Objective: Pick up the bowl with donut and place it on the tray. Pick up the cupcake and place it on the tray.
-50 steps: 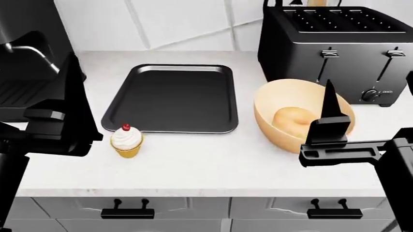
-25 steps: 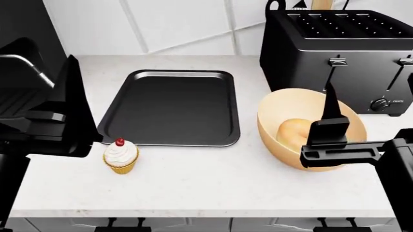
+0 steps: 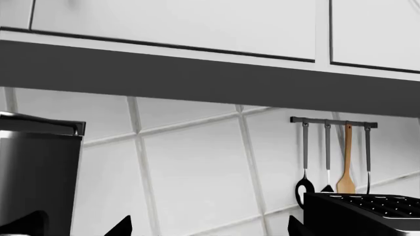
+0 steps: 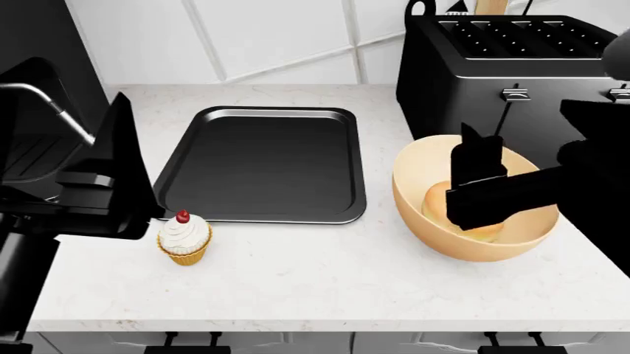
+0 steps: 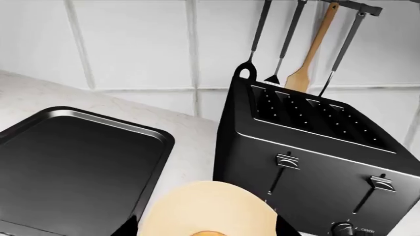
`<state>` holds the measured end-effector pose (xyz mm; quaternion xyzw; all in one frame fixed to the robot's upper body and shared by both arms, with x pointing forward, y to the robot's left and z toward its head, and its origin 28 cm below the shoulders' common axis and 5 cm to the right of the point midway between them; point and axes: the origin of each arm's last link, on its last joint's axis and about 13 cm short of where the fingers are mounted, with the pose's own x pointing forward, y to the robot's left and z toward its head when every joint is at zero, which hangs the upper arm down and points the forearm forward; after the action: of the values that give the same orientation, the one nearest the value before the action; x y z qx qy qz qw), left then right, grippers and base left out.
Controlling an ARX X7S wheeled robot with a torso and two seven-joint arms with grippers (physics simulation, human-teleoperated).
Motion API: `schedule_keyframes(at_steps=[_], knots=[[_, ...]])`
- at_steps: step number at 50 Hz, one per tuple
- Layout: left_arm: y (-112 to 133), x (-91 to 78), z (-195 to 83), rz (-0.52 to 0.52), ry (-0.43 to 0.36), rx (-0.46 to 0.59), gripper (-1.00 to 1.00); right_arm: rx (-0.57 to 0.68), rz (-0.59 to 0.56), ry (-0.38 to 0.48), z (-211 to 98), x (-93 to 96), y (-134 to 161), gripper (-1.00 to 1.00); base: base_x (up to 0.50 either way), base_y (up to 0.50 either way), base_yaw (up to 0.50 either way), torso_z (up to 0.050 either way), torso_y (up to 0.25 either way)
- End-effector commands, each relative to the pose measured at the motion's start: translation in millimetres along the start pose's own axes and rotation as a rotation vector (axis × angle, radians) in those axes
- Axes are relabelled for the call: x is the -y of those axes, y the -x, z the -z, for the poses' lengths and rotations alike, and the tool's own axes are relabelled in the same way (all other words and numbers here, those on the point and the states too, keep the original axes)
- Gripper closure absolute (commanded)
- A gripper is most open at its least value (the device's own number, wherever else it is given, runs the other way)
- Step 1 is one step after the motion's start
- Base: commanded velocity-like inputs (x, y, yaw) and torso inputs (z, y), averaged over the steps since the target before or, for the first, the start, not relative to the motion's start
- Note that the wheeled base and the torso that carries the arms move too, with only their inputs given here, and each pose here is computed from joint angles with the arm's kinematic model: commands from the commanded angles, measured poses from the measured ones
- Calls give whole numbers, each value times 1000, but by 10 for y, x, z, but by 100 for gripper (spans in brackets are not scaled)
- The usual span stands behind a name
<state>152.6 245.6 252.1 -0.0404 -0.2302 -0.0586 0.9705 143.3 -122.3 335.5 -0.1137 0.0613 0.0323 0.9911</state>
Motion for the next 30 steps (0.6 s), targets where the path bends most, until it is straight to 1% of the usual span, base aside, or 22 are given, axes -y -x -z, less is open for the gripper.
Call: schedule_keyframes(at_steps=[1,10,17,22,30], knots=[[-1,-2,23,2,-5,-9,-100,-109,-55,39,-110,52,-180,-100,0,0,0,0,0],[6,-6,11,-4,-7,-9,-100,-146,-124,94,-132,39,-297,-100,0,0,0,0,0],[3,-1,1,0,-7,-8,-100,-170,-182,111,-102,30,-341,-100,0,0,0,0,0],[5,-1,-4,0,-8,-8,-100,-199,-197,131,-68,9,-419,-100,0,0,0,0,0],[1,-15,34,-5,-5,-17,-100,-251,-251,138,12,-31,-505,-100,0,0,0,0,0]])
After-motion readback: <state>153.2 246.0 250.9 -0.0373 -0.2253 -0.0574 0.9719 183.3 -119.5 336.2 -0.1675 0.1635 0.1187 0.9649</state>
